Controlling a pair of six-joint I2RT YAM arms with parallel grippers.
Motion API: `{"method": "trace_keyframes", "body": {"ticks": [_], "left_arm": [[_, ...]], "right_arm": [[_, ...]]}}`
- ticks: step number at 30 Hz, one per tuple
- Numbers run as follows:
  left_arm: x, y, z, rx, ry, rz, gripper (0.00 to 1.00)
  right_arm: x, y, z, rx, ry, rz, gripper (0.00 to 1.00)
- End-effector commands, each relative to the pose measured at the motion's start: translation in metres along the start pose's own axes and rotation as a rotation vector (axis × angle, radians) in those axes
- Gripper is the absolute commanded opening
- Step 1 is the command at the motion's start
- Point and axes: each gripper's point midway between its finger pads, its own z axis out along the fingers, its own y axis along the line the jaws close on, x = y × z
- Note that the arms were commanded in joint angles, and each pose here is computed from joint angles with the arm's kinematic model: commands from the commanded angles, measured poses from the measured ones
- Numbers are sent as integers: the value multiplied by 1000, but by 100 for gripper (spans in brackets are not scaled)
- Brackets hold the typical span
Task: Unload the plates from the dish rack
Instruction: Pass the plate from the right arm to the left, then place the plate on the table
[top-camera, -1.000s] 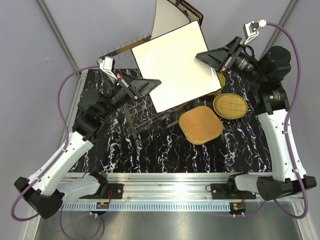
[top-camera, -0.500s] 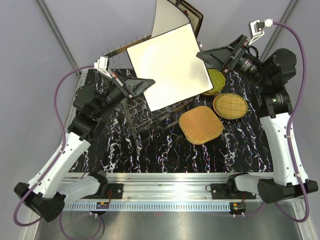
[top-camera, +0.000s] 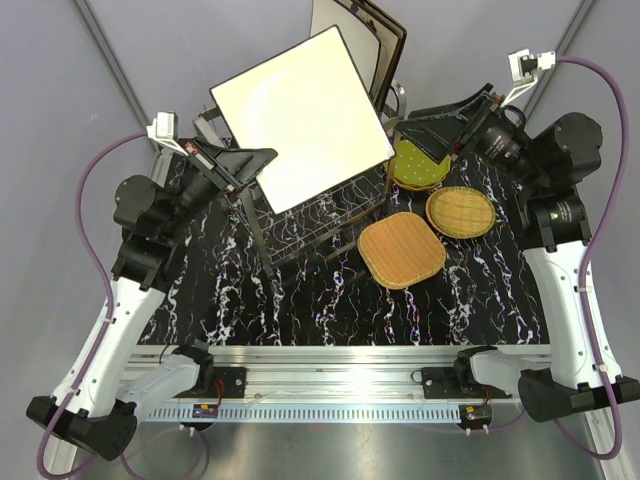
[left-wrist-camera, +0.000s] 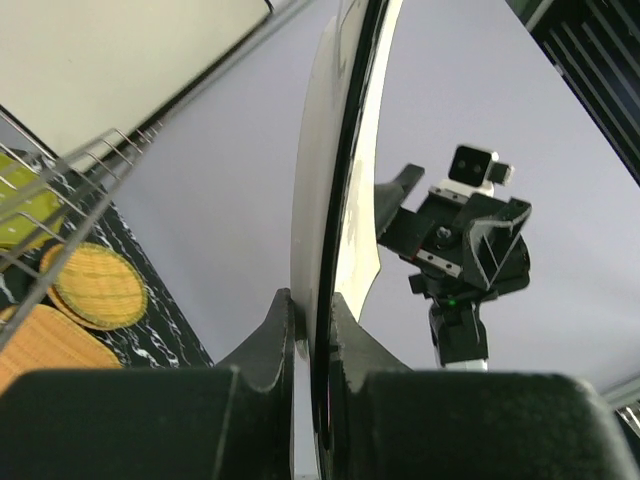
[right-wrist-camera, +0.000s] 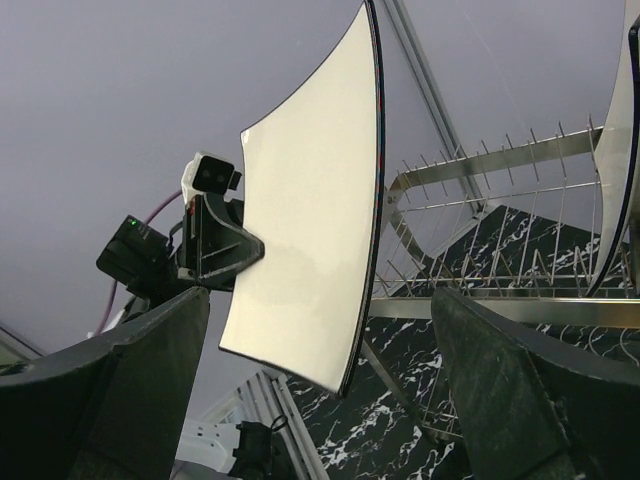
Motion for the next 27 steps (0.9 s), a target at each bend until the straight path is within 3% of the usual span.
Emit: {"method": "trace_keyframes", "body": {"ticks": [1, 6, 17, 27], "left_arm": [[-47, -110, -35, 282, -169, 139, 0], [-70, -106, -43, 253, -248, 182, 0], [-115, -118, -57, 279, -367, 249, 0], [-164, -100, -83, 238, -565, 292, 0]], "right_arm": [[-12, 25, -12, -64, -41, -195, 100], [-15, 28, -15, -63, -37, -272, 100], [7, -3, -17, 6, 28, -285, 100], [20, -22, -20, 40, 83, -321, 100]]}}
